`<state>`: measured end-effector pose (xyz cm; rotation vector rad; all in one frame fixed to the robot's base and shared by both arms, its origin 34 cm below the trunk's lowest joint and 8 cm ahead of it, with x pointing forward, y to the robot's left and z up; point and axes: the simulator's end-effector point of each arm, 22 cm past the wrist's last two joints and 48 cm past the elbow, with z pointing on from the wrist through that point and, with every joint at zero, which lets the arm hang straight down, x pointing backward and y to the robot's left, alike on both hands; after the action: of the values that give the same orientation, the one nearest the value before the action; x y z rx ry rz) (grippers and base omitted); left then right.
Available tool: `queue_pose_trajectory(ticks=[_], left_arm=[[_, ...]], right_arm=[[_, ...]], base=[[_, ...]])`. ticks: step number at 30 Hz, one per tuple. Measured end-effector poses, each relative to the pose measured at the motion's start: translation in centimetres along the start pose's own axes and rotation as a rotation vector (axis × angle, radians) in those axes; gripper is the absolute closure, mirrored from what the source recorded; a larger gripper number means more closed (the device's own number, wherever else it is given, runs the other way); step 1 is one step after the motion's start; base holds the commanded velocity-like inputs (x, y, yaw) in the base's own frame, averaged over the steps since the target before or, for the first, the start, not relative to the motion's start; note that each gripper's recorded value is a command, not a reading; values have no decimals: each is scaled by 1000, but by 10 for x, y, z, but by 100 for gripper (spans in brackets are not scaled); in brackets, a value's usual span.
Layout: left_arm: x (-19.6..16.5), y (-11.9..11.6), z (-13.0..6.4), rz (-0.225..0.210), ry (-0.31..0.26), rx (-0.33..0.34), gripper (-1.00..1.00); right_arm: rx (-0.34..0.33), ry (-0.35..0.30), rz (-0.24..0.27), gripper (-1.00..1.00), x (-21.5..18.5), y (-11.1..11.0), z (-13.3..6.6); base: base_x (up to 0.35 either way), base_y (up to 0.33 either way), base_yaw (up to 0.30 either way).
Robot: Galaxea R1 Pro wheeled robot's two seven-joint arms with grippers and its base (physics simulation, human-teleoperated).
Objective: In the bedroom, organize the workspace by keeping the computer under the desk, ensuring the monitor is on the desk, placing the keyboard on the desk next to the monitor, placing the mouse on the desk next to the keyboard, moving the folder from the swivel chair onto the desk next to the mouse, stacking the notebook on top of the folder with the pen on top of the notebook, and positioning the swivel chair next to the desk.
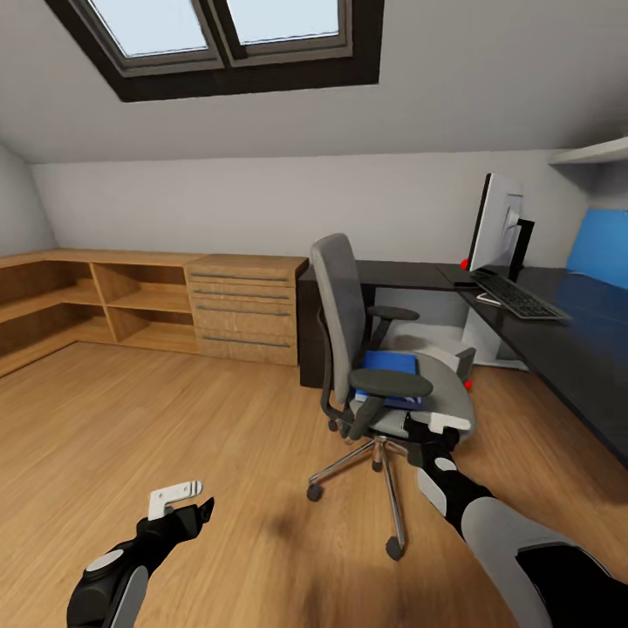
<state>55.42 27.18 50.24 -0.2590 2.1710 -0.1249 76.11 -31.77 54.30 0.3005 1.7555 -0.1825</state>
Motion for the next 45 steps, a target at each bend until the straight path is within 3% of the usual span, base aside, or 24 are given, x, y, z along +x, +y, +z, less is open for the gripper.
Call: queue_pose_trajectory(ticks=[11,20,23,24,28,34,37,45], left_arm=[[-2,0,-1,-1,-6,0,-100],[-4,5,-2,-7,-10,-8,-100],[-5,9,-2,-13,-11,-16,-100],[-5,12,-2,-17,-12,-21,-100],[-5,12,-2,-18,-13,-22,-100],[-6,18,-2,-23,-17,-34,-100],[-7,22,-3,-30,-19,-42,-100],[-8,26,-3,-36,-21,-47,-100]], right_arm=[[2,-4,1,-100,-3,-2,-1],[3,-6,19,-100,4,-4,-4],[35,5,94,-100,7,-12,-4],[65,41,269,-100,15,-19,-3],[78,95,406,-100,24,-25,-1],[158,149,783,-100,8,-72,15],[171,158,874,-100,9,-74,15],[162,159,941,-100,8,-71,16]], base=[[0,0,-242],[0,0,-38],[0,0,-3],[0,0,0],[0,0,0],[0,0,0],[0,0,0],[0,0,0]])
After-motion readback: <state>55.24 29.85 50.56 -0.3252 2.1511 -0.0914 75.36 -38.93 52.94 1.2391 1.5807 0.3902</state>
